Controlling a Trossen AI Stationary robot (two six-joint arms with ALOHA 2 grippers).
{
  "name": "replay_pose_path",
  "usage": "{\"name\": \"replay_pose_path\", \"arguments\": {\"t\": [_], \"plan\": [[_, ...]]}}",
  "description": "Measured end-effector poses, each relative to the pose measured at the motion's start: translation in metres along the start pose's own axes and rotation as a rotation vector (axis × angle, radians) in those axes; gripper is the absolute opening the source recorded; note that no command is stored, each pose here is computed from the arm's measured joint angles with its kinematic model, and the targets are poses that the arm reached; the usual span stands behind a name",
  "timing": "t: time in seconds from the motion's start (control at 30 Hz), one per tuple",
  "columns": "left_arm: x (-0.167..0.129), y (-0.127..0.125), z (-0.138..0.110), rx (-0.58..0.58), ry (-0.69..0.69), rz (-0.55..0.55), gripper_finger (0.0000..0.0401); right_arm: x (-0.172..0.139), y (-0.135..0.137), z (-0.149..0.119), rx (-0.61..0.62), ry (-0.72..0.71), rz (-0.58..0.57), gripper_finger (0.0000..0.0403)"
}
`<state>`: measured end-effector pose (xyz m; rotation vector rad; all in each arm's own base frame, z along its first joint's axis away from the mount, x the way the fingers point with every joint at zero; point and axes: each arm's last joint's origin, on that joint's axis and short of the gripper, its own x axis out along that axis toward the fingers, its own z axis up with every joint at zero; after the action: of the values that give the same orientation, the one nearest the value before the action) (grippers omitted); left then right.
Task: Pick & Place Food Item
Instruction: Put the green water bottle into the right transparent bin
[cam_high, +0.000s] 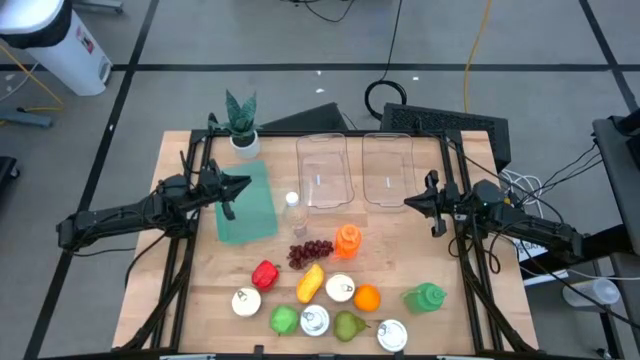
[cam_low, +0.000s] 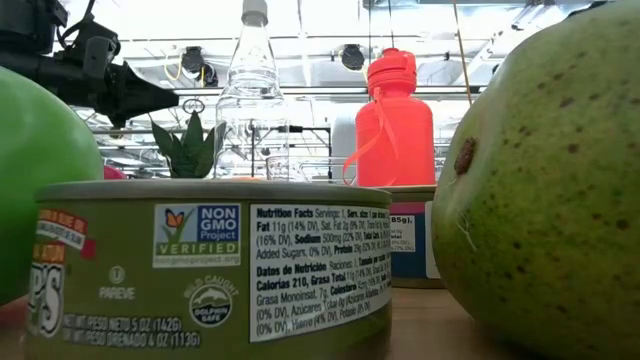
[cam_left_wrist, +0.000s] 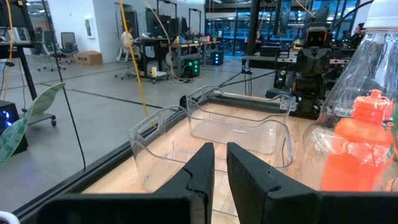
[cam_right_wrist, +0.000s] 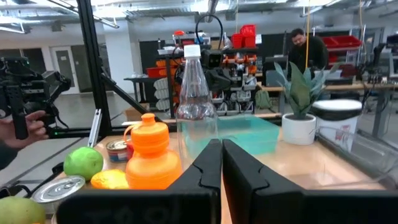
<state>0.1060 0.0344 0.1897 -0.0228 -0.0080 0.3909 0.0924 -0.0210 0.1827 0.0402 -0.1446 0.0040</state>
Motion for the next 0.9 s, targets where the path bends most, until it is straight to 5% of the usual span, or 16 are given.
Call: {"name": "replay_pose_path", "arguments": {"t": [0.4,0.73,0.9], "plan": [[-0.001,0.000,0.009,0.014,-0.095,0.000,0.0050,0.000,0.000,0.001,0.028,-0.005,0.001,0.0004],[0.000,0.001,0.007,0.019,-0.076,0.026,0.0050,0.000,0.000,0.001,-0.099,-0.013,0.000,0.0004],[0.000,-0.001,0.006,-0.090,-0.061,-0.041,0.0050,0.000,0.000,0.005,-0.088,-0.052,0.004,0.0004]]}}
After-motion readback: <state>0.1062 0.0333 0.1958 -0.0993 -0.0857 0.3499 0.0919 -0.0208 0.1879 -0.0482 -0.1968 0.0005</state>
